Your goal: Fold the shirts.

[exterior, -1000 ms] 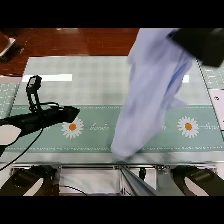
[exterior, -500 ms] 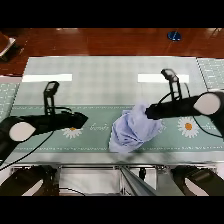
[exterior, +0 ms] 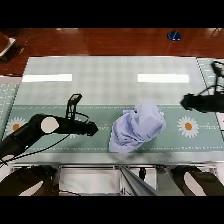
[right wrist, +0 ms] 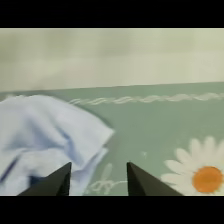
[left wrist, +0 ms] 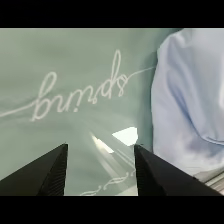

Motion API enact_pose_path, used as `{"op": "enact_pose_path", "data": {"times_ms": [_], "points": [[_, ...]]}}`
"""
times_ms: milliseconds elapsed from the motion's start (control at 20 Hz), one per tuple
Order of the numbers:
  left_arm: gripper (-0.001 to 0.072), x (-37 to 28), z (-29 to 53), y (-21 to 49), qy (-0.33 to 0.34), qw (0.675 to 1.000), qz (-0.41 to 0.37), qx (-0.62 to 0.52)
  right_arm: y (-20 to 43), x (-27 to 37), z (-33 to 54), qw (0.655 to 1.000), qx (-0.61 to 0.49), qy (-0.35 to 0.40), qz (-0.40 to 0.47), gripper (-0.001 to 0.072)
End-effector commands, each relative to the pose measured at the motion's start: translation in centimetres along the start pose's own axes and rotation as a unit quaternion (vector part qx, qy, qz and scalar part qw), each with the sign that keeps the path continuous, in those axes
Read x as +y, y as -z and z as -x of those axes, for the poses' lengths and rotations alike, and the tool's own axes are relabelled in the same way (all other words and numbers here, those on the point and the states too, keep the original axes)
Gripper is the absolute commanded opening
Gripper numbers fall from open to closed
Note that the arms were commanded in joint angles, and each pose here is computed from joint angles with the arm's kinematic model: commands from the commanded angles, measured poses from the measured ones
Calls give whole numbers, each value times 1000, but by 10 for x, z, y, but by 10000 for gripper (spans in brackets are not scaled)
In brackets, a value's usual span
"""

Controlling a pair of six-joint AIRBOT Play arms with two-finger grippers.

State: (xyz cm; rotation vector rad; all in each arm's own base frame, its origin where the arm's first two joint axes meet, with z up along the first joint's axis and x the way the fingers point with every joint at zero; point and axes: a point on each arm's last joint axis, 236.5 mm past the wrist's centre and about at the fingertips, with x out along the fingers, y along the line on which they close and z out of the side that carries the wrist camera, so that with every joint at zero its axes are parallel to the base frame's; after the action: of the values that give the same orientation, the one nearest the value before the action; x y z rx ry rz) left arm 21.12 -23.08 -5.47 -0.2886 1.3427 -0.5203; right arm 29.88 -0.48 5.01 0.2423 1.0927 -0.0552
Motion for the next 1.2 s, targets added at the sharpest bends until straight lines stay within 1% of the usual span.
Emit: {"op": "enact_pose_path", "data": {"times_ms": [0,150,250,400,550,700,750,800,850,950,1150], "points": [[508,-18,-24,15,58,997,47,23,42,-68,-5,990,24,27,-133,405],[508,-43,-46,26,117,990,52,55,89,-22,-43,979,76,-88,-167,405],[508,-55,-59,27,146,985,60,65,103,-4,-53,972,88,-129,-178,405],[508,-74,-68,15,182,980,57,57,122,6,-57,967,112,-148,-173,405],[508,-86,-81,11,186,979,47,69,135,12,-59,963,132,-159,-175,405],[501,-100,-90,13,204,972,41,106,138,24,-60,956,132,-188,-181,405],[410,-104,-91,11,209,971,38,112,136,27,-59,956,128,-194,-179,405],[197,-107,-92,9,214,970,28,112,135,28,-59,956,126,-198,-178,405],[47,-110,-90,6,219,970,17,109,134,28,-59,956,125,-198,-178,405],[17,-116,-87,0,226,969,2,102,134,29,-58,955,123,-201,-177,405],[16,-116,-87,-1,226,969,-1,101,119,37,-58,952,99,-225,-184,405]]}}
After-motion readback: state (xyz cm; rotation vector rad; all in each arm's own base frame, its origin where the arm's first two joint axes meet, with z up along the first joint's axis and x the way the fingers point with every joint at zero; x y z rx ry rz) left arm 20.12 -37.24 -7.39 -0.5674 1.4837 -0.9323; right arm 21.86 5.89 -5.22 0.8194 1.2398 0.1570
